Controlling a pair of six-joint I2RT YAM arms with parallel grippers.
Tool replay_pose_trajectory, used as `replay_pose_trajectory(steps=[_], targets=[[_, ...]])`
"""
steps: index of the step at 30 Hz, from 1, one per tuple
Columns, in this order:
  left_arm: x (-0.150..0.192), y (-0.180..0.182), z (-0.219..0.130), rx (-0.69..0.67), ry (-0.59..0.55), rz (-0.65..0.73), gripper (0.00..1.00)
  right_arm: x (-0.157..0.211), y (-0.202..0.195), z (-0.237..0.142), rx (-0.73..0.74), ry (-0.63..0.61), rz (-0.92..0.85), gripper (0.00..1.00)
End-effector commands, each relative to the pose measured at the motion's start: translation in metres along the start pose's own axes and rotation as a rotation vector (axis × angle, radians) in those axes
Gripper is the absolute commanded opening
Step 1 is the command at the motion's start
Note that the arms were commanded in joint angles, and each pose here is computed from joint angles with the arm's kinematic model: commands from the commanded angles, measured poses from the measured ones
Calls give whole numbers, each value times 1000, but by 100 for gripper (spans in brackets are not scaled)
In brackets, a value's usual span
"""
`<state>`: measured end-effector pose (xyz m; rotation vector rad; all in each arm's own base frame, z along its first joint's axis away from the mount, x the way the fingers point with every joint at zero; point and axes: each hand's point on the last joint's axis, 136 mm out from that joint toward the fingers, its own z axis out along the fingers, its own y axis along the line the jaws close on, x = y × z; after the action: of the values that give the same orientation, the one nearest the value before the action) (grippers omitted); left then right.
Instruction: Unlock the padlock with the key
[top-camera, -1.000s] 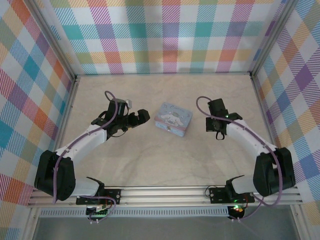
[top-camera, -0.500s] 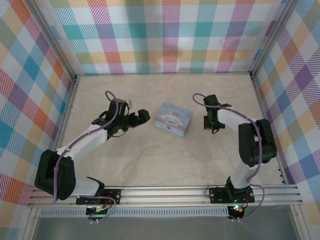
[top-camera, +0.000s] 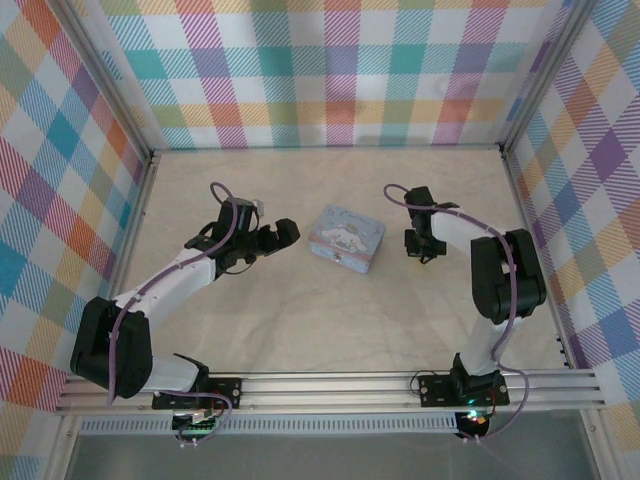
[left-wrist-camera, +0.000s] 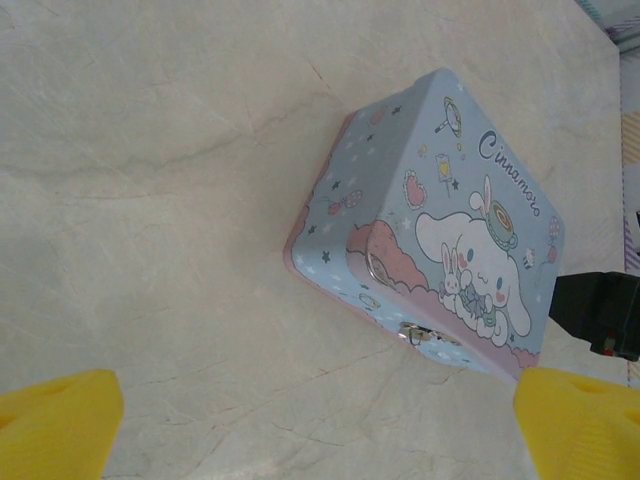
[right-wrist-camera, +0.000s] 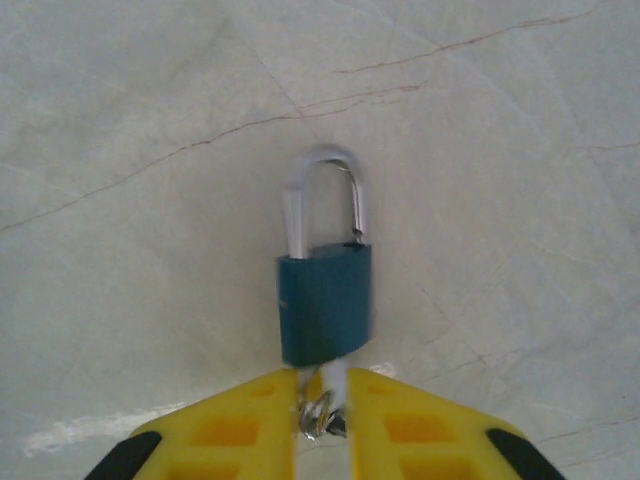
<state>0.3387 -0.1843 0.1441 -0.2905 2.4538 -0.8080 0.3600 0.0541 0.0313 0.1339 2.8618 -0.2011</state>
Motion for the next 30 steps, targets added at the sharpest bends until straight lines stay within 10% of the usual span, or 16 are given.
replay_pose_trajectory(steps=[1, 9, 10, 11, 30], targets=[[0, 1, -1, -10, -13, 6, 100, -7, -1, -16, -17, -18, 22, 27], [-12, 1, -13, -54, -59, 57, 100, -14, -11, -70, -57, -148, 58, 53], [-15, 2, -16, -70, -77, 64, 100, -14, -13, -76, -66, -166, 64, 61], [-19, 4, -18, -83, -95, 72, 100, -14, -13, -82, -76, -184, 69, 99], [-99, 115, -89, -716, -569, 377, 100, -42, -64, -124, 77, -901, 110, 100]])
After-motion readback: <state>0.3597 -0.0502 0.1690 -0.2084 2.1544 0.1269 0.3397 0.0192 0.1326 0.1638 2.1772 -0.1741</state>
